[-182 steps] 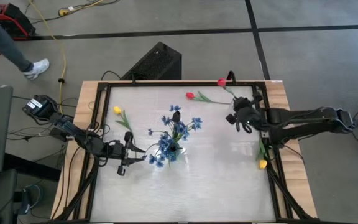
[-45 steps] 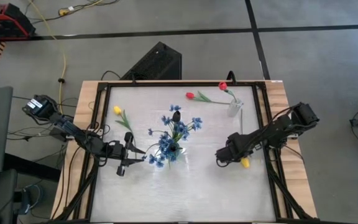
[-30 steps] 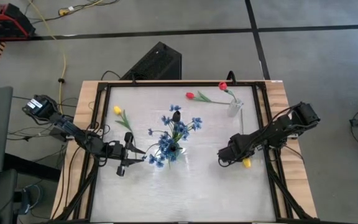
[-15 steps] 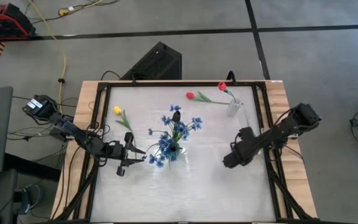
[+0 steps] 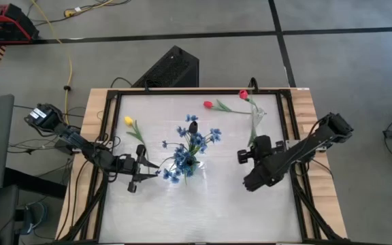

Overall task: Sort flowers into vase by color
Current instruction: Put the right yellow tulip into the transparent vase

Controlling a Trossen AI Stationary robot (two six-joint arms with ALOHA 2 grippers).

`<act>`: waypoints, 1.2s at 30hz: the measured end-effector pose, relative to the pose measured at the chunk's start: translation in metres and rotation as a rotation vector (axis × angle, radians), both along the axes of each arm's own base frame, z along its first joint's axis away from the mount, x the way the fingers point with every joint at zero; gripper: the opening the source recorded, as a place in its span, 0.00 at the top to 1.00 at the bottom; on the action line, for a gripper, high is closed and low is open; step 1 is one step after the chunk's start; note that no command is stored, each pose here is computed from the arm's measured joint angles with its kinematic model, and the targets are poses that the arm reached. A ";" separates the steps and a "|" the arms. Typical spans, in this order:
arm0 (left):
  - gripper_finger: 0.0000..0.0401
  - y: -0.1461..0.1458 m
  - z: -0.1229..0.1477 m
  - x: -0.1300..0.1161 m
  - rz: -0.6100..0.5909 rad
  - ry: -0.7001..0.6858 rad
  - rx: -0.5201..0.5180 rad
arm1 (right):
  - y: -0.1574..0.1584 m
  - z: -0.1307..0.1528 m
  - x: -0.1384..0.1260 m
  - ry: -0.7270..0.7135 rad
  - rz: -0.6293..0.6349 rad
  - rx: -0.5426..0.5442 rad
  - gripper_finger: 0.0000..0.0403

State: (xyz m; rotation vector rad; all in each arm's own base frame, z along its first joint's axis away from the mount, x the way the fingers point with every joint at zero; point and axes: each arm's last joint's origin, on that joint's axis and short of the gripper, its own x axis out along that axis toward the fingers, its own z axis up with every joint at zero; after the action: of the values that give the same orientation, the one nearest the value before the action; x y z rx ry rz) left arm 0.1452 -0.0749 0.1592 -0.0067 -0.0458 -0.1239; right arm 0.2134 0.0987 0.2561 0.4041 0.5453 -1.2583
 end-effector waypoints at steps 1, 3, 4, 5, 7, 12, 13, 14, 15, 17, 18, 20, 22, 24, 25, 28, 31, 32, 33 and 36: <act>0.66 0.000 0.000 0.000 0.000 0.000 0.000 | 0.002 0.004 0.003 -0.016 0.044 -0.025 0.94; 0.66 0.000 0.000 0.000 0.000 0.004 0.001 | 0.007 0.011 0.013 -0.017 0.132 -0.017 0.93; 0.66 0.000 0.000 0.000 0.000 0.004 0.002 | 0.010 0.014 0.018 0.014 0.190 0.003 0.93; 0.66 0.000 0.000 0.000 0.000 0.004 0.001 | 0.014 0.016 0.023 0.049 0.254 0.038 0.92; 0.66 0.000 0.000 0.000 0.000 0.004 0.002 | 0.022 0.017 0.032 0.101 0.388 0.131 0.91; 0.66 0.000 0.000 0.000 0.001 0.004 0.007 | 0.041 0.023 0.041 0.066 0.577 0.171 0.94; 0.66 0.000 0.000 0.000 0.001 0.004 0.006 | 0.043 0.024 0.040 0.048 0.580 0.141 0.94; 0.66 0.000 0.000 0.000 0.001 0.004 0.006 | 0.046 0.027 0.039 0.028 0.577 0.104 0.94; 0.66 0.000 0.000 0.000 0.001 0.004 0.006 | 0.048 0.029 0.038 0.007 0.573 0.063 0.94; 0.66 0.000 0.000 0.000 0.001 0.004 0.002 | 0.051 0.035 0.037 -0.036 0.561 -0.032 0.94; 0.66 0.000 0.000 0.000 0.001 0.004 0.000 | 0.052 0.038 0.036 -0.049 0.561 -0.086 0.94; 0.66 0.000 0.000 0.000 0.000 0.004 -0.001 | 0.058 0.044 0.035 -0.033 0.607 -0.188 0.94; 0.66 0.000 0.000 0.000 0.001 0.004 -0.001 | 0.066 0.047 0.036 0.013 0.697 -0.257 0.94; 0.66 0.000 0.000 0.000 0.001 0.004 -0.001 | 0.077 0.050 0.039 0.050 0.816 -0.286 0.94; 0.66 0.000 0.000 0.000 0.000 0.004 -0.001 | 0.083 0.052 0.040 0.065 0.893 -0.279 0.94; 0.66 0.000 0.000 0.000 0.003 0.004 0.004 | 0.098 0.055 0.044 0.077 1.149 -0.221 0.94; 0.66 0.000 0.000 0.000 0.004 0.004 0.006 | 0.112 0.052 0.043 0.104 1.356 -0.169 0.94; 0.66 0.000 0.000 0.000 0.006 0.003 0.007 | 0.116 0.050 0.041 0.137 1.413 -0.169 0.93; 0.66 0.000 0.000 0.000 0.006 0.003 0.007 | 0.119 0.046 0.038 0.185 1.466 -0.174 0.93; 0.66 0.000 -0.001 0.000 0.006 0.006 0.004 | 0.124 0.032 0.032 0.334 1.543 -0.163 0.93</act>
State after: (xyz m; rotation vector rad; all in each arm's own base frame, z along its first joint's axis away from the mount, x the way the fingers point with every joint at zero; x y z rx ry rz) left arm 0.1453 -0.0747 0.1586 -0.0032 -0.0396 -0.1183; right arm 0.2455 0.2230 0.2876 -0.3826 0.7742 0.1504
